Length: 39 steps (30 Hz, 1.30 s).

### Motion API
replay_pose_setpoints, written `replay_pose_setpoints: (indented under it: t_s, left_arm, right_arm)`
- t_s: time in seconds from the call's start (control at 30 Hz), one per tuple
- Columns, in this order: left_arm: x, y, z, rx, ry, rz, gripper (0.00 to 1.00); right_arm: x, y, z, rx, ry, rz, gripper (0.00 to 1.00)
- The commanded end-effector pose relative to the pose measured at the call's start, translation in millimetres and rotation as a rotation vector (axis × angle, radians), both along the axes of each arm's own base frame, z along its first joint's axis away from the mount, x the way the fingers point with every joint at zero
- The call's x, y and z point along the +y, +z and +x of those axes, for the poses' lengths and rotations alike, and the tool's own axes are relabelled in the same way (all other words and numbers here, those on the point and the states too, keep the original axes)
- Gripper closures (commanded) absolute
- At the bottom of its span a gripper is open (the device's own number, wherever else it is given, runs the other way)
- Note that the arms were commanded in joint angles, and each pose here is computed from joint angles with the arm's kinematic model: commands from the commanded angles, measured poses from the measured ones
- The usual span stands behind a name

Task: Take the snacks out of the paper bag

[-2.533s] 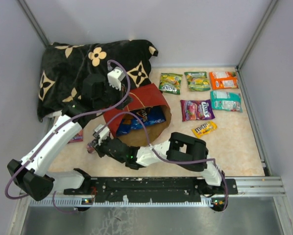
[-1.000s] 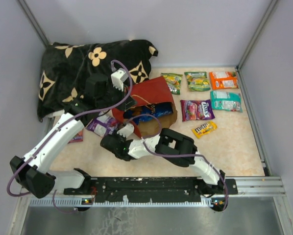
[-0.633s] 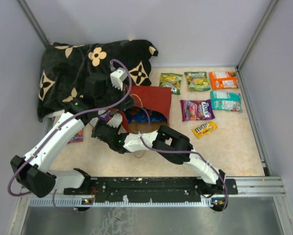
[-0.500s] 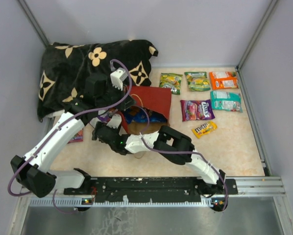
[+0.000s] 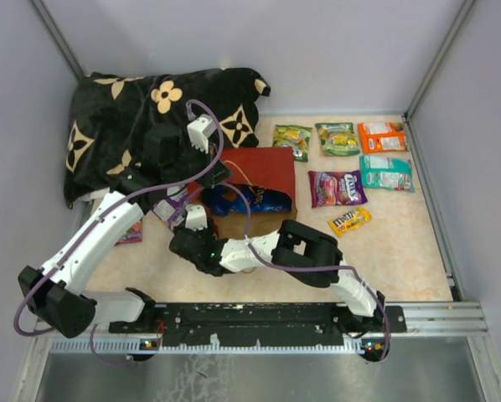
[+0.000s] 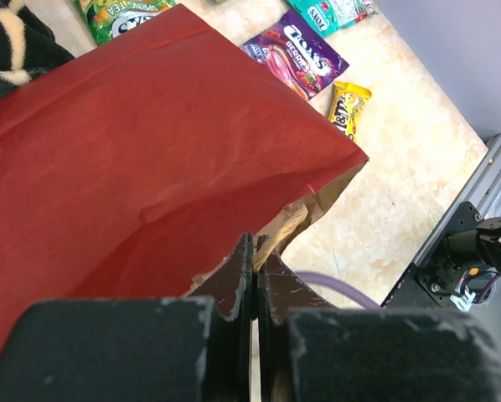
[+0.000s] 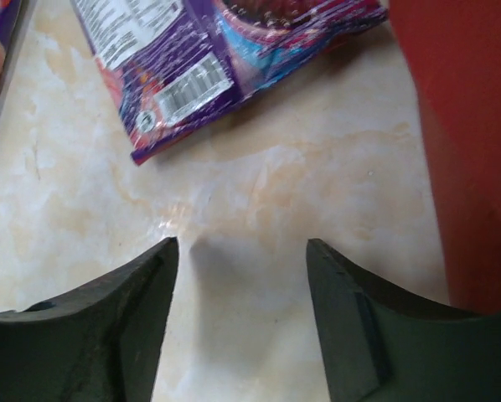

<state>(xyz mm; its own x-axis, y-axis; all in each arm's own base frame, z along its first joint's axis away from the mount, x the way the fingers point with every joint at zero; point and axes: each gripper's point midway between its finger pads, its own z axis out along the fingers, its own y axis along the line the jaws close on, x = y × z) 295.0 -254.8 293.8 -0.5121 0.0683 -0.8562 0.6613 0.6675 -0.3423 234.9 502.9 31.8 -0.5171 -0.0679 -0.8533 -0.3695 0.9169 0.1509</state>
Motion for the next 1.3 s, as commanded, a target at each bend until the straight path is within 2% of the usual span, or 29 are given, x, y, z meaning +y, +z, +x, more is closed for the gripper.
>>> replay_pose_setpoints:
  t_s: [0.0, 0.13, 0.3, 0.43, 0.53, 0.6, 0.67, 0.73, 0.8, 0.83, 0.9, 0.97, 1.0, 1.2, 1.27]
  left_arm:
    - [-2.6, 26.0, -0.8, -0.059, -0.021, -0.063, 1.00]
    - [-4.0, 23.9, -0.9, -0.051, -0.027, -0.065, 1.00]
    - [-3.6, 24.6, -1.3, -0.050, -0.029, -0.066, 1.00]
    - [-4.9, 20.8, -0.4, -0.040, -0.032, -0.061, 1.00]
    - [-5.7, 18.5, 0.3, -0.032, -0.035, -0.059, 1.00]
    - [-6.7, 18.1, -0.5, -0.028, -0.041, -0.061, 1.00]
    - [-6.9, 18.3, -0.6, -0.027, -0.042, -0.061, 1.00]
    - [-6.0, 19.5, -0.6, -0.032, -0.039, -0.061, 1.00]
    - [-5.1, 19.3, -0.4, -0.035, -0.036, -0.058, 1.00]
    - [-4.5, 19.8, -0.3, -0.038, -0.033, -0.057, 1.00]
    - [-4.6, 18.5, -0.1, -0.036, -0.032, -0.055, 1.00]
    - [-4.7, 19.2, -0.2, -0.037, -0.034, -0.056, 1.00]
    - [-5.0, 19.4, -0.6, -0.037, -0.036, -0.057, 1.00]
    - [-4.2, 18.5, -0.2, -0.038, -0.034, -0.052, 1.00]
    - [-3.9, 19.1, 0.4, -0.041, -0.032, -0.051, 1.00]
  right_arm:
    - [-1.5, 23.5, 31.1, -0.007, -0.055, 0.137, 0.42]
    - [8.6, 29.7, 29.2, -0.053, -0.006, 0.124, 0.44]
    - [8.2, 45.9, -4.5, -0.181, 0.145, 0.155, 0.44]
    - [2.6, 60.8, -32.6, -0.320, 0.285, 0.146, 0.37]
    - [-1.0, 68.8, -52.7, -0.470, 0.400, 0.009, 0.28]
    - [-1.3, 66.8, -58.8, -0.580, 0.465, -0.171, 0.27]
    - [-2.1, 61.5, -57.8, -0.681, 0.515, -0.367, 0.21]
    - [0.8, 45.1, -57.2, -0.724, 0.635, -0.569, 0.16]
    - [4.6, 38.5, -59.5, -0.752, 0.752, -0.680, 0.16]
    - [7.3, 37.9, -66.2, -0.789, 0.834, -0.695, 0.17]
    - [7.1, 50.4, -81.6, -0.961, 0.941, -0.696, 0.16]
    - [0.7, 67.7, -87.2, -1.151, 0.957, -0.688, 0.07]
    - [-1.1, 71.0, -82.5, -1.189, 0.941, -0.712, 0.06]
    - [4.4, 55.3, -40.2, -1.219, 1.008, -0.920, 0.06]
    - [8.4, 52.6, -29.1, -1.208, 1.031, -0.934, 0.07]
